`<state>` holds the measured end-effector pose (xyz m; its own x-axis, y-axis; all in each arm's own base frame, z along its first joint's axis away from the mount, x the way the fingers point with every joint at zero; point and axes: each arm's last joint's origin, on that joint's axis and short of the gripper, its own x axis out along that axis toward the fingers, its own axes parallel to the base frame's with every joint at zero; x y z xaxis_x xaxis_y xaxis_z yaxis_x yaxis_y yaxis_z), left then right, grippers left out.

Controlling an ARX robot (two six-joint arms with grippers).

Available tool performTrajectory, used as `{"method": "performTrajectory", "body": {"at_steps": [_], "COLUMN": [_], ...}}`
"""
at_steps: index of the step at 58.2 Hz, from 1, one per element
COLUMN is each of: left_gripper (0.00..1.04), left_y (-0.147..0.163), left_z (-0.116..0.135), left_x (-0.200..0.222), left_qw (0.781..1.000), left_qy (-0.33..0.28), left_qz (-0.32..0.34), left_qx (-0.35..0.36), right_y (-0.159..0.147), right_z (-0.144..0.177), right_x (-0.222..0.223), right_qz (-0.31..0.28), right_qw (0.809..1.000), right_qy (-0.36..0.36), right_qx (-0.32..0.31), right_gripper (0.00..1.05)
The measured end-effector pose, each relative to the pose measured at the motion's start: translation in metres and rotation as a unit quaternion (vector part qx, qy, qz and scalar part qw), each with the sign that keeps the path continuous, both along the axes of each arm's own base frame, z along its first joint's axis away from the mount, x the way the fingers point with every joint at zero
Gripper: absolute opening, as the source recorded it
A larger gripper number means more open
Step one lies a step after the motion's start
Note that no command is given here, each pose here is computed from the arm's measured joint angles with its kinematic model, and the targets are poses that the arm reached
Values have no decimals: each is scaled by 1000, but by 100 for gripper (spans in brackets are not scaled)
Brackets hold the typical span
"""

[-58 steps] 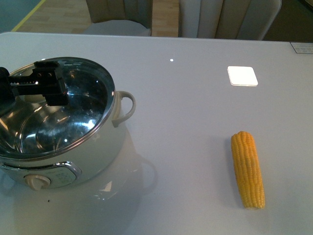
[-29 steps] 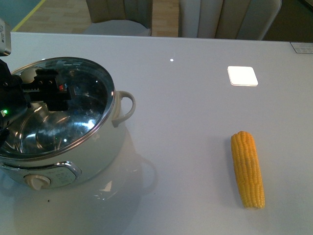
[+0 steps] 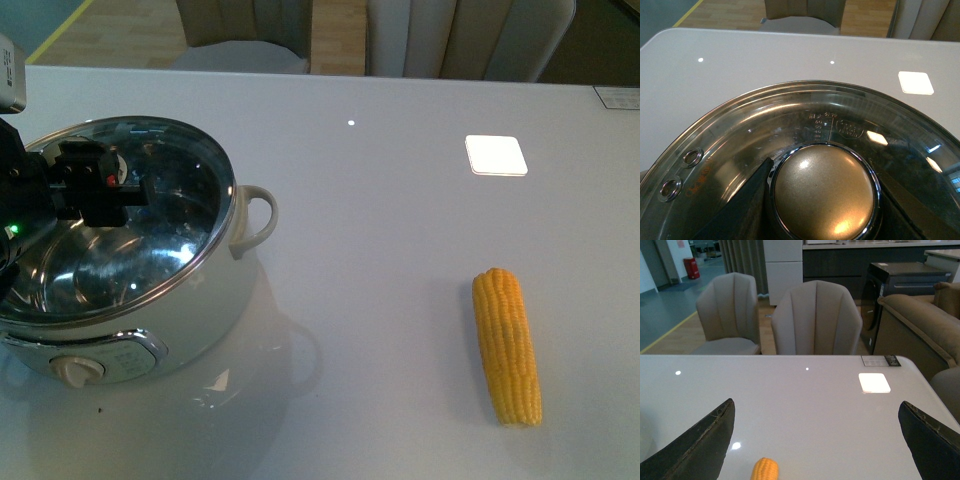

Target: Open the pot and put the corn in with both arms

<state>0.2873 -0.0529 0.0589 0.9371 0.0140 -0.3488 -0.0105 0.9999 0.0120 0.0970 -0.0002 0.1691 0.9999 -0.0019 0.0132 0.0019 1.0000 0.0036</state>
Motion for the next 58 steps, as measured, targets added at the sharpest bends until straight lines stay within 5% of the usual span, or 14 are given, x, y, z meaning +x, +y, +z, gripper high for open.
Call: {"method": "performTrajectory", "body": {"at_steps": [14,34,44,58], "left_gripper": [45,45,45,45], "left_y": [0,12,55,126], "left_z": [17,83,104,96], "left_x": [-5,-11,-13,-26], "left_qw": [1000,998,994,988], "left_qy": [2,-67,-101,-103], "left_qz": [-3,-13,33,110], "left_qx": [13,6,9,39], "right_y": [0,0,0,0], "right_z": [0,0,0,0], "right_x": [0,0,0,0], "right_qz": [0,0,0,0], "right_qw": [1000,1000,1000,1000], "right_qy": [0,0,0,0], "right_qx": [0,0,0,0], "right_gripper": [96,96,96,96]}}
